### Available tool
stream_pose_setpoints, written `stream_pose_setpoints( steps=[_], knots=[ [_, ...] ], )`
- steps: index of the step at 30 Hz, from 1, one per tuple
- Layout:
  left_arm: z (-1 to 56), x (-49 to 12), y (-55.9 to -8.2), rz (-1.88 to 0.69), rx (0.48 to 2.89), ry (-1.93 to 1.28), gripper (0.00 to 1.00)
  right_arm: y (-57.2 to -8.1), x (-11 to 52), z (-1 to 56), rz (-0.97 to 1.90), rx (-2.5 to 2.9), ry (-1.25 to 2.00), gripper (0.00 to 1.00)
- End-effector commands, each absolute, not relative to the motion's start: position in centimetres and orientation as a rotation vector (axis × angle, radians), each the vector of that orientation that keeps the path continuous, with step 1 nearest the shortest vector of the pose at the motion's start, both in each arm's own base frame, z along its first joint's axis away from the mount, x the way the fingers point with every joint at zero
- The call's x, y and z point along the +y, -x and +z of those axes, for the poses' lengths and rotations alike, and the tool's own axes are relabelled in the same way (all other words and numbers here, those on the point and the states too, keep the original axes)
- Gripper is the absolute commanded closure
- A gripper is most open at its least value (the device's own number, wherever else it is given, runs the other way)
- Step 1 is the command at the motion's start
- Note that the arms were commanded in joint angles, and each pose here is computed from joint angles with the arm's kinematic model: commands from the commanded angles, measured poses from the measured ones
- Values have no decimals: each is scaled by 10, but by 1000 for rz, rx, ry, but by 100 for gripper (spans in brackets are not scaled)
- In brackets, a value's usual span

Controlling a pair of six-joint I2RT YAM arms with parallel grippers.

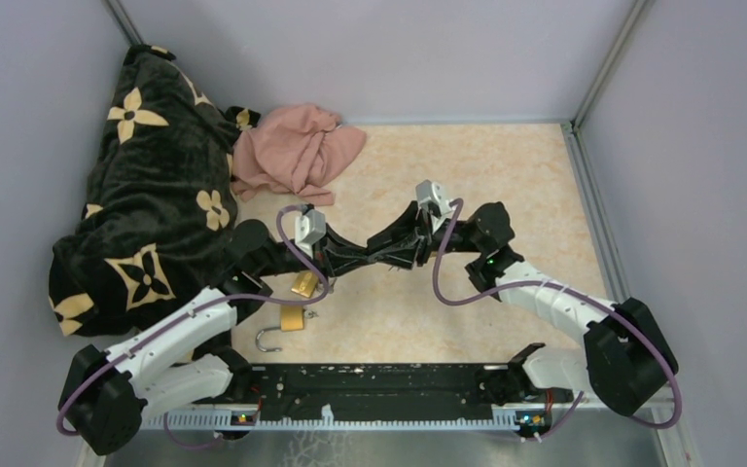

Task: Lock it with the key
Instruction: Lock the lock.

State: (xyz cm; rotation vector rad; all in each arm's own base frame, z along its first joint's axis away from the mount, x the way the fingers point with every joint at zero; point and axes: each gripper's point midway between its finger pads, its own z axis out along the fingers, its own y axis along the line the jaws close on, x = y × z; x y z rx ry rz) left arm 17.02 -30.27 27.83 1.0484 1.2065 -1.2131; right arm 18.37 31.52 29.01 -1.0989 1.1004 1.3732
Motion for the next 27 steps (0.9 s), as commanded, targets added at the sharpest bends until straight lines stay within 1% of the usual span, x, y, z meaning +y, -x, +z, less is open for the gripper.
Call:
stream_pose_setpoints(
  steps=[1,3,5,6,8,12,15,19,23,26,27],
  knots=[
    [319,-300,-131,-1240,918,-1209,100,-204,319,268,1303,1243,1059,70],
    [315,-295,-137,-1214,945,-1213,100,-198,316,261,1304,1266,1110,49],
    [312,-290,-144,-1174,959,-1218,100,-197,312,252,1289,1316,1142,32],
    [309,-287,-149,-1145,969,-1222,100,-198,310,249,1269,1327,1161,17],
    [299,-282,-161,-1075,1008,-1226,100,-196,306,242,1256,1362,1192,3],
    [271,-271,-178,-943,1083,-1265,100,-191,295,225,1200,1409,1264,3],
    [253,-266,-182,-867,1109,-1309,100,-194,289,219,1118,1424,1306,7],
    [244,-263,-182,-840,1112,-1334,100,-196,283,211,1035,1484,1360,13],
    [241,-263,-182,-843,1120,-1332,100,-194,286,208,926,1493,1435,21],
    [240,-263,-180,-853,1119,-1330,100,-192,291,211,903,1469,1453,33],
    [240,-263,-180,-856,1119,-1329,100,-193,291,212,894,1465,1448,35]
  ],
)
